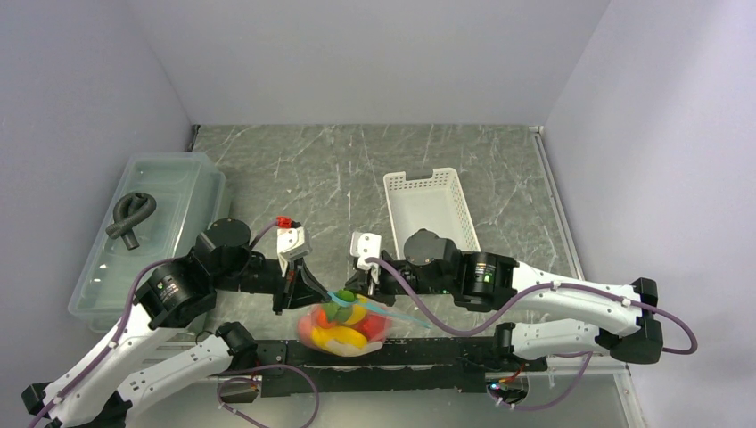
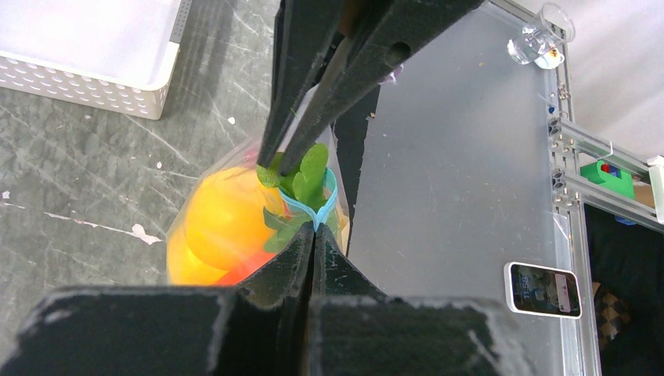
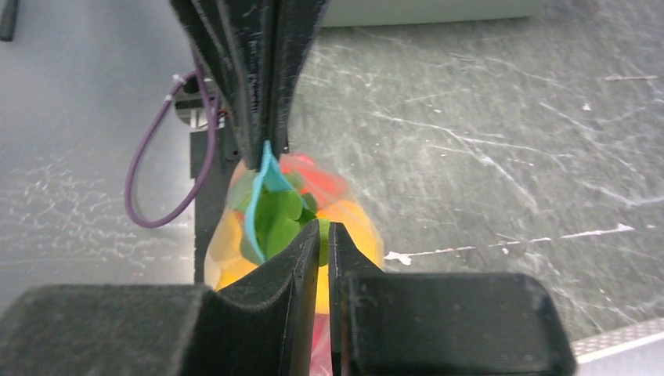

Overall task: Place the food in the zip-top bag and seal the zipper
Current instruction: Zip the zipper food storage bag at the center of the board.

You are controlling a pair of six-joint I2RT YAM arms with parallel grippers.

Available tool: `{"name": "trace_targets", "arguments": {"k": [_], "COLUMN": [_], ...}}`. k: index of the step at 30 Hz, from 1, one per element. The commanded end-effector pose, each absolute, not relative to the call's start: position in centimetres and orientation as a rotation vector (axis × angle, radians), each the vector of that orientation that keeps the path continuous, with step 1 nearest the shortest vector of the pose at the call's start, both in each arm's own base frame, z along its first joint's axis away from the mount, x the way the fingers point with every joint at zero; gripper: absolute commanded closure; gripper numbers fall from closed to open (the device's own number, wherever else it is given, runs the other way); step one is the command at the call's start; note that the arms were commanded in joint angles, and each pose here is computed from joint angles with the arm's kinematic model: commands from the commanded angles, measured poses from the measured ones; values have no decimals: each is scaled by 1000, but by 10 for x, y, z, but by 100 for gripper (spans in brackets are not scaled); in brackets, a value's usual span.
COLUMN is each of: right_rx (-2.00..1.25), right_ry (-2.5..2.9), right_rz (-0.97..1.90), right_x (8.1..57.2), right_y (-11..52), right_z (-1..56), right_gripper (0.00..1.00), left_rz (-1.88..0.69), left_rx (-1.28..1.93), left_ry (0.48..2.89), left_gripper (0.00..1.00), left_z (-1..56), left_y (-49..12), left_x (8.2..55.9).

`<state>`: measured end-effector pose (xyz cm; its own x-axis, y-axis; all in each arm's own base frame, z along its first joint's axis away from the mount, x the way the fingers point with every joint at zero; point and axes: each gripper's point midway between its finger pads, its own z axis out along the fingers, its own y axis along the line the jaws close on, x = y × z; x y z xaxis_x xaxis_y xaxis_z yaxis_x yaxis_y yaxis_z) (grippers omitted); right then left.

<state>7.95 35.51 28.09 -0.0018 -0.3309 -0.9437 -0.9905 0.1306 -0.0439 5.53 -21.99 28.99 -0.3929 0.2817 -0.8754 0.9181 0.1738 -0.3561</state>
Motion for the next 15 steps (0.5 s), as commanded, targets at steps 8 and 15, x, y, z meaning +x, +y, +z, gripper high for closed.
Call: {"name": "trace_targets", "arguments": {"k": [8,15], "right_rx": [-1417,-1463], "right_ry": [1372,1379], "right_rz": [1101,1133], "right_x": [45,40], "right_y": [345,356], "right_z": [302,295], "right_gripper": [100,100], "left_rz": [-1256,-1259], "left_rx": [1148,1148], "left_ry": [1703,1694], "left_gripper": [97,97], "left_z": [308,310], "left_y": [-224,-224], "left_x": [54,54]}}
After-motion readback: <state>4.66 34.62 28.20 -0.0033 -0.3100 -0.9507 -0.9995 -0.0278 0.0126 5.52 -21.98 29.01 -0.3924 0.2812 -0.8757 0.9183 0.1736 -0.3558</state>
